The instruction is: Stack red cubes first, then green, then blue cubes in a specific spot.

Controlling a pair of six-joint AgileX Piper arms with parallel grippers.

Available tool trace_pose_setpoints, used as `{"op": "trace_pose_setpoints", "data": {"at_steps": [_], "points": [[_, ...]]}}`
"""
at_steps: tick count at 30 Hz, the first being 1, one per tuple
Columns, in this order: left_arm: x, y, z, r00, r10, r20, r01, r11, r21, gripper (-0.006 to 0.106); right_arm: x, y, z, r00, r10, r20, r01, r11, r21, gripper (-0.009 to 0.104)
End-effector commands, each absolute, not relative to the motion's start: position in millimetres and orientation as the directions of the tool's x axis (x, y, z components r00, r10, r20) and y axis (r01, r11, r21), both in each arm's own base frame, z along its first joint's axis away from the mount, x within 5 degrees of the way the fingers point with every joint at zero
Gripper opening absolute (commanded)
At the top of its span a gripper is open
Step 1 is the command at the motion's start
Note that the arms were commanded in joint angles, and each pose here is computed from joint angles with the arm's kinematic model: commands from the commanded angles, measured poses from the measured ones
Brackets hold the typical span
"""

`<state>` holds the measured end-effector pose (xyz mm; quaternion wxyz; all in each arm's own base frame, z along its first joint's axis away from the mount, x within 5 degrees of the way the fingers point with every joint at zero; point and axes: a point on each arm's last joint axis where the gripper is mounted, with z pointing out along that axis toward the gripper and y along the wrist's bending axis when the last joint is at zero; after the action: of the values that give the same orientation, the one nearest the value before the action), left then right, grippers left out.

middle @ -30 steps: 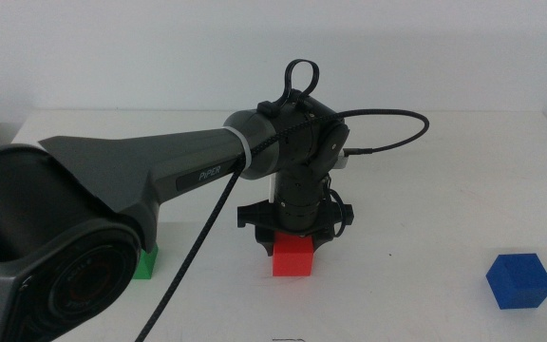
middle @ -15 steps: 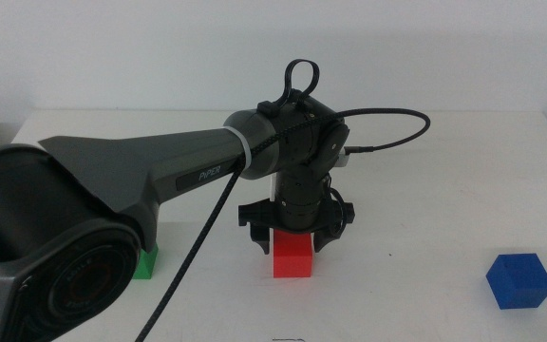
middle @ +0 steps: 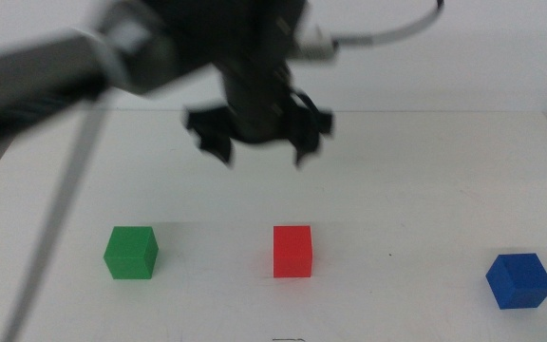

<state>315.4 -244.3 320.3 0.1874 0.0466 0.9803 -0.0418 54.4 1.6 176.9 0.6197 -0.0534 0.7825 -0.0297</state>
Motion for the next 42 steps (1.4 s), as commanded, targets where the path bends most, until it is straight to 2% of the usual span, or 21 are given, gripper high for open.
{"op": "trace_pose_setpoints", "data": {"at_steps": [1,4,9,14,16,20,42], "points": [[292.5,-205.3,372.5,-0.888,0.119,-0.445,0.128,0.992,0.010,0.093,53.7,0.7,191.5,-0.110,-0.135,-0.985,-0.022,0.991,-0.133,0.066],[282.6,-168.5,381.3,-0.895,0.077,-0.439,0.089,0.996,-0.007,0.093,53.7,0.7,191.5,-0.110,-0.135,-0.985,-0.022,0.991,-0.133,0.066],[274.9,-104.6,363.4,-0.939,-0.043,-0.342,-0.035,0.999,-0.030,0.093,53.7,0.7,191.5,-0.111,-0.135,-0.985,-0.023,0.991,-0.133,0.066],[275.3,-74.4,336.6,-0.956,-0.084,-0.282,-0.075,0.996,-0.042,0.093,53.7,0.7,191.6,-0.109,-0.135,-0.985,-0.022,0.991,-0.133,0.066],[279.3,-72.3,326.6,-0.955,-0.086,-0.285,-0.070,0.995,-0.068,0.093,53.7,0.7,191.6,-0.109,-0.135,-0.985,-0.022,0.991,-0.133,0.066],[287.7,-73.4,313.6,-0.955,-0.090,-0.284,-0.072,0.995,-0.073,0.093,53.7,0.7,191.6,-0.109,-0.135,-0.985,-0.022,0.991,-0.133,0.066],[340.9,-87.1,219.8,-0.989,-0.053,-0.138,-0.052,0.999,-0.013,0.093,53.7,0.7,191.6,-0.109,-0.135,-0.985,-0.022,0.991,-0.133,0.066]]}}
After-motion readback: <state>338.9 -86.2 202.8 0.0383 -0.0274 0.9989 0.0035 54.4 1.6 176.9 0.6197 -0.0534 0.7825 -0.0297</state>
